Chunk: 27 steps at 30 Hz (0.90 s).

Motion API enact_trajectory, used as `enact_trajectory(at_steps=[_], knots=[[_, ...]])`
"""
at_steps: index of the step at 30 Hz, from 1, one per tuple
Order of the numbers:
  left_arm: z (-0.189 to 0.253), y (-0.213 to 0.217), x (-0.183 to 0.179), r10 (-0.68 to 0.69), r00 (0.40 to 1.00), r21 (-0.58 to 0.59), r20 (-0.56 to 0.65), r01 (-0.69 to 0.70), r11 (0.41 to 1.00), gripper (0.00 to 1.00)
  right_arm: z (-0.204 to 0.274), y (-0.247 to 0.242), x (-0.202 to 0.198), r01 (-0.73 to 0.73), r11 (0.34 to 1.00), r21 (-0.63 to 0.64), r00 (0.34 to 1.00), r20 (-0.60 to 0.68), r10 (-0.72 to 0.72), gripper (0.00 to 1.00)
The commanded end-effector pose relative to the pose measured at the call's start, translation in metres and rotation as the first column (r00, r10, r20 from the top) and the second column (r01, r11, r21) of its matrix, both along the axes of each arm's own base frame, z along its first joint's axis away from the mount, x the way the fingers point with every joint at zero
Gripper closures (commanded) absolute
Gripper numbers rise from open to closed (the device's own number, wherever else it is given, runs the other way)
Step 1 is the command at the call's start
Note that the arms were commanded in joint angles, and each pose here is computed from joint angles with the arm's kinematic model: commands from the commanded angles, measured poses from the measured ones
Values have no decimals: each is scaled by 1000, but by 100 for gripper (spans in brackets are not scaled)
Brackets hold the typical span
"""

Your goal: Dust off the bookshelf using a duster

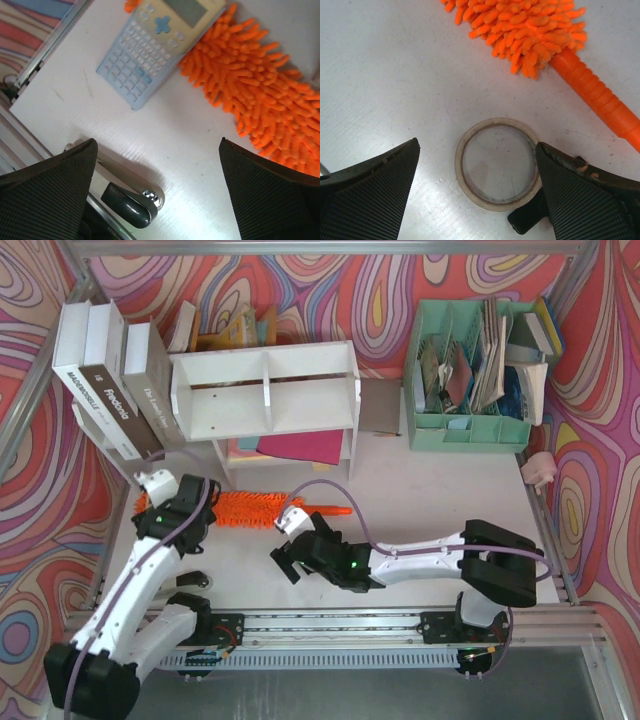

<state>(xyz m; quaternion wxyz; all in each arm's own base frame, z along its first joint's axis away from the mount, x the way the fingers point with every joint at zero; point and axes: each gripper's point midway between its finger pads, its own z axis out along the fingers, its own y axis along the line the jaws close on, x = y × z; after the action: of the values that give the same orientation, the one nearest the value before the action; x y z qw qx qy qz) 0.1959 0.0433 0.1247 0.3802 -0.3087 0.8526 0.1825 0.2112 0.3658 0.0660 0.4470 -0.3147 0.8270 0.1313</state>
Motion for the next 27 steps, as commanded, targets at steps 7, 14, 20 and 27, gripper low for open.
enact_trajectory(at_steps=[7, 14, 20, 27], knots=[[36, -22, 26, -314, 921, 12, -230, 325, 946, 2, 28, -14, 1, 4, 994, 111, 995, 97, -15, 11], [47, -9, 37, -366, 854, 94, -370, 426, 900, 2, 44, -23, -3, -30, 986, 165, 989, 147, 6, 10], [33, 4, 36, -417, 818, 70, -395, 480, 875, 2, 49, -33, -2, -31, 982, 188, 985, 174, -2, 8], [0, -1, 47, -564, 763, -34, -315, 585, 810, 2, 52, -37, -2, -34, 977, 212, 983, 183, -6, 8]])
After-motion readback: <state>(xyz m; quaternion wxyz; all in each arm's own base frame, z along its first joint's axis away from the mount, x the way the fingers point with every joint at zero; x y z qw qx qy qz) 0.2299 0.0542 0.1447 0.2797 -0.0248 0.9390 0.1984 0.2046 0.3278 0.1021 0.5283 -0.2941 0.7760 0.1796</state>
